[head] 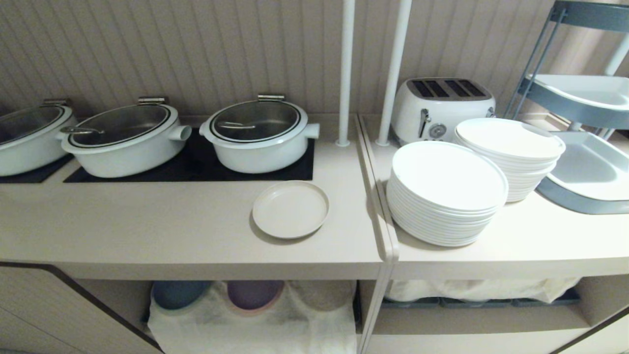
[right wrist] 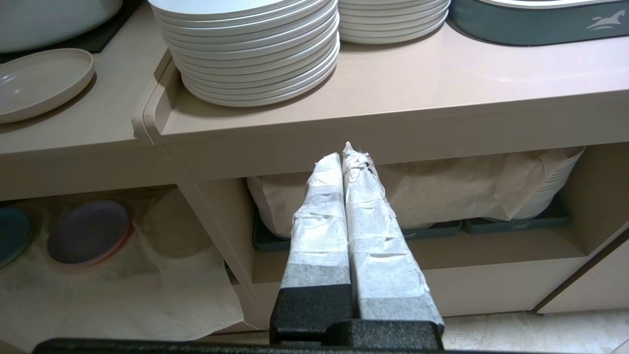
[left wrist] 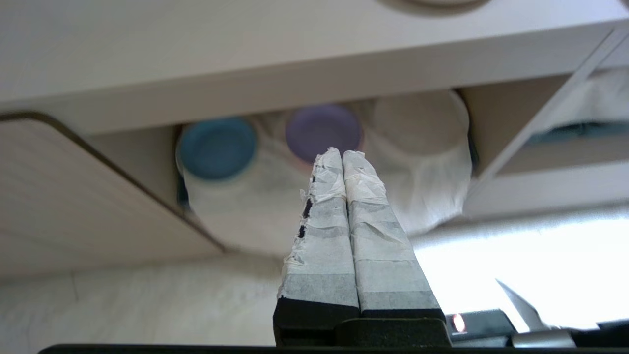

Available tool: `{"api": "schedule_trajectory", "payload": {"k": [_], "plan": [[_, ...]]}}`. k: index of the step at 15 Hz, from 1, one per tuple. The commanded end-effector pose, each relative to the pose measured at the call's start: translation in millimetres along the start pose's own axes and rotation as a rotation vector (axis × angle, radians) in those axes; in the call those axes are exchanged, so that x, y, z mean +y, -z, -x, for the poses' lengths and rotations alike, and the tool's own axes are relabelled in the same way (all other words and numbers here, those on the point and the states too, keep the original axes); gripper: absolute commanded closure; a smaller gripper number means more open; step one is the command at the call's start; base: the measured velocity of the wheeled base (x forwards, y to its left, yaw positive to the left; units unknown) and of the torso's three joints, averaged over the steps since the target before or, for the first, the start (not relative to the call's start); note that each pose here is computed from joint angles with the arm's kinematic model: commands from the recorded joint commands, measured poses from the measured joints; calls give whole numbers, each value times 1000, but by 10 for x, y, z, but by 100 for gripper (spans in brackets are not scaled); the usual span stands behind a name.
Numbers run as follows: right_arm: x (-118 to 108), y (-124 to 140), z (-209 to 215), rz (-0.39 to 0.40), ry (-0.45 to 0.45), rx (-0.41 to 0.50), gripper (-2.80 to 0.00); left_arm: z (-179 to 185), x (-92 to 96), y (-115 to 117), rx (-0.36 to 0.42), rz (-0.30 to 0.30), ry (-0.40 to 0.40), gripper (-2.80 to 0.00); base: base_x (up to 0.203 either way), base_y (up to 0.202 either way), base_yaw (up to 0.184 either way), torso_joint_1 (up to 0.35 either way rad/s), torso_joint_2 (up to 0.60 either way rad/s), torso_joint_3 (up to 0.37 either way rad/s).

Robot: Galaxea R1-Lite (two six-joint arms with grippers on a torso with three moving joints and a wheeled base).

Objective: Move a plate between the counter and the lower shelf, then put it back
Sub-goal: Pick up the plate

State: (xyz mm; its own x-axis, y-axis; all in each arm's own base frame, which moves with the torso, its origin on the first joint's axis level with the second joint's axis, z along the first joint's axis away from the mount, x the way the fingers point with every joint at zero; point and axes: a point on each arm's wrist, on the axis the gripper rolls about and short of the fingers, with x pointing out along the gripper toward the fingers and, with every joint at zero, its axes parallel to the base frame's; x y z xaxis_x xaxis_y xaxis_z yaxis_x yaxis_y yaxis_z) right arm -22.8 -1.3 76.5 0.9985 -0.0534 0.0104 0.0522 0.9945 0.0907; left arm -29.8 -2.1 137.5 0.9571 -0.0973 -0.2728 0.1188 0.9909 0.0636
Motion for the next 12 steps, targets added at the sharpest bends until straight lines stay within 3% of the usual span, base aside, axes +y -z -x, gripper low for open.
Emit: {"api": "schedule_trajectory", "payload": {"k": [1,5,12], "plan": [[0,0,0,0,0,0,0,-210,46,-275,151,14,14,0,0,0,0,0,0,0],[0,0,0,0,0,0,0,-590,121,-686,305,29,33,0,0,0,0,0,0,0],[0,0,0,0,0,0,0,-1346,177,-1274,496,59,99,0,0,0,0,0,0,0]]}}
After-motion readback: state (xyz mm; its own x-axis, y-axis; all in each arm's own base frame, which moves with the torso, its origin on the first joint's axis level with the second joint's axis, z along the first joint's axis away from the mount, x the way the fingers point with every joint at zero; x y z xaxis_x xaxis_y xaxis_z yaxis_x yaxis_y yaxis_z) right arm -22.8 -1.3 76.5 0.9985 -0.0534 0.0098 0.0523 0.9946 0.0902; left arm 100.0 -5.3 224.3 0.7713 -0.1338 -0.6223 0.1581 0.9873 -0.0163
